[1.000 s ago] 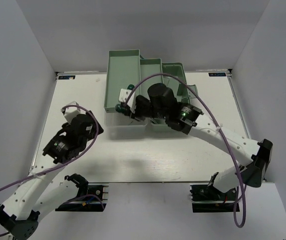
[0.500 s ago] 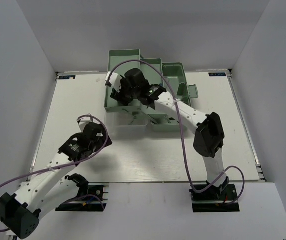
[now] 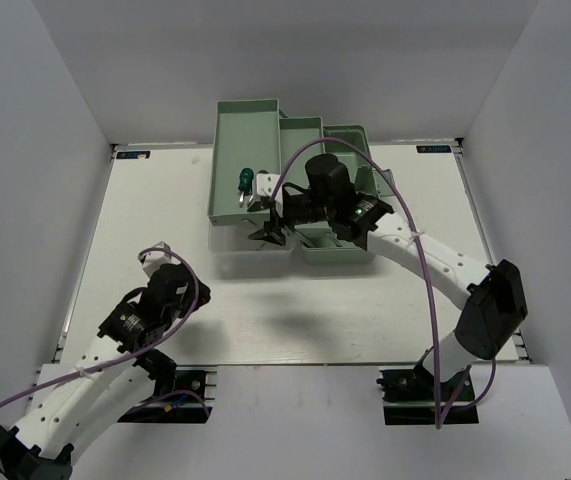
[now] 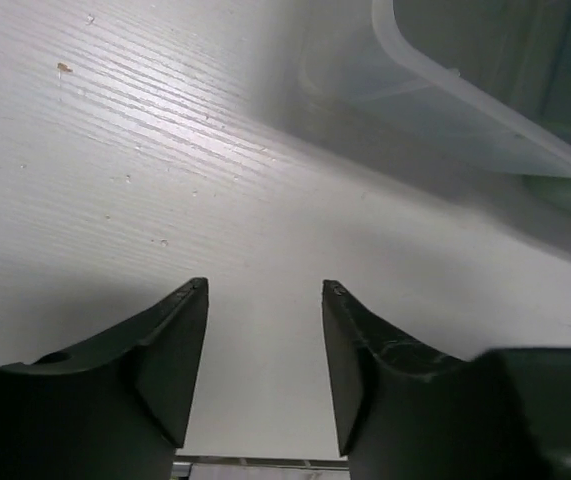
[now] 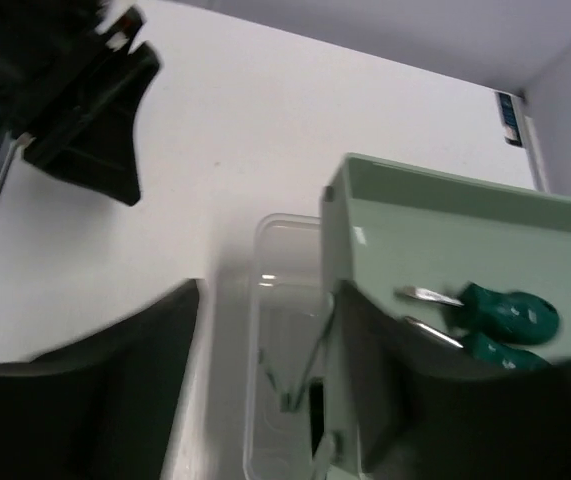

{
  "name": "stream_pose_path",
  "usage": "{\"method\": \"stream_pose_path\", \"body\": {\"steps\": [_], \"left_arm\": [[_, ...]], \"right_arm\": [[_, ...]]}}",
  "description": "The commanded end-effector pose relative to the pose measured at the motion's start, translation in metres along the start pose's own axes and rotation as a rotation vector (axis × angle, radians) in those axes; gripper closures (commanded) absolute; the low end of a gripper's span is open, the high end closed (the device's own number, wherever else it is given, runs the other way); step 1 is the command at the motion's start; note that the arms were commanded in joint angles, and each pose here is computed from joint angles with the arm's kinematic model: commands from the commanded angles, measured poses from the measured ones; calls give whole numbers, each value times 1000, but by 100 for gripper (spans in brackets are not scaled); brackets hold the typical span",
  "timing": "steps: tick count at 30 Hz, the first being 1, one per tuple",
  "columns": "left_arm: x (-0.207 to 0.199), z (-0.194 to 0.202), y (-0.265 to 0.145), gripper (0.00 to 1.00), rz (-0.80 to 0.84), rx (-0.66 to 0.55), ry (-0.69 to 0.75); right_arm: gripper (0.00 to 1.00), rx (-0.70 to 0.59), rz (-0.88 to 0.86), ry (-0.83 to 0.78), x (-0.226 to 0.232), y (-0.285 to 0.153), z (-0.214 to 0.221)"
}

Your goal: Sort the tools into containers

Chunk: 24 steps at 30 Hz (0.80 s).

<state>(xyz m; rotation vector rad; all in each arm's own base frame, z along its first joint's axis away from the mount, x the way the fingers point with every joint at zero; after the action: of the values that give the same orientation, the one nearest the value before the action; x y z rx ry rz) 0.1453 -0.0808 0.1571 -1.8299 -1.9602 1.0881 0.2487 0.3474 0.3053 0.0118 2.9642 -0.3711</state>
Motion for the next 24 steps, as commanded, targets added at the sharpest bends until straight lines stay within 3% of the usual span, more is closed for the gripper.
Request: {"method": "stream_pose_path", "body": {"steps": [1,3,4,5,7,8,9,10,11,12,15,18,24], "left_arm": [[4,1,-1,38,-25,4,-27],[5,0,-2,40,-37,1,-37],[5,1,-2,48,-43,7,-44],[5,0,-4,73,-35,-1,-49],[6,1,-4,91,-42,5,-63],[5,0,-5,95,-35,-2,-78],[5,0,-5,93,-35,-2,-90],[5,-1,-7,73,-29,-8,-93],[6,1,-7,73,-35,-2,-99],[7,3,-5,51,-41,4,-96],[7,3,-5,28,-41,3,-105],[6,2,-5,26,-35,-3,-109],[5,3,-4,26,-35,10,-105]], "right_arm": [[45,-31,-172,-32,16,8,8],[60,12,-155,-30,14,14,22],[65,44,-151,-34,15,19,32],[68,57,-136,-35,12,22,38],[70,96,-67,-56,6,30,53],[71,98,-57,-67,7,31,54],[71,115,-33,-73,5,33,59],[69,121,-36,-95,6,35,63],[65,133,-33,-101,7,36,66],[60,143,-40,-109,10,39,69],[48,208,-22,-142,14,45,87],[38,251,43,-188,15,55,104],[36,313,70,-259,18,77,124]]}}
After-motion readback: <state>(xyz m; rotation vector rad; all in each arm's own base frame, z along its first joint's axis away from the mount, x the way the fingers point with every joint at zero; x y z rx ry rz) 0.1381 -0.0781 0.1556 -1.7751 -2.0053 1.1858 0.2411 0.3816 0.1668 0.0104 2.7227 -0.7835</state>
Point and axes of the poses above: each gripper's point midway between its finger pads, its own y axis out along the fingers, its own x axis along the line the jaws close on, z = x × y, the point moved 6 cm from there along -y, back along the fingers, and after that the axes turned 9 degrees about y, right-handed, at the moved point
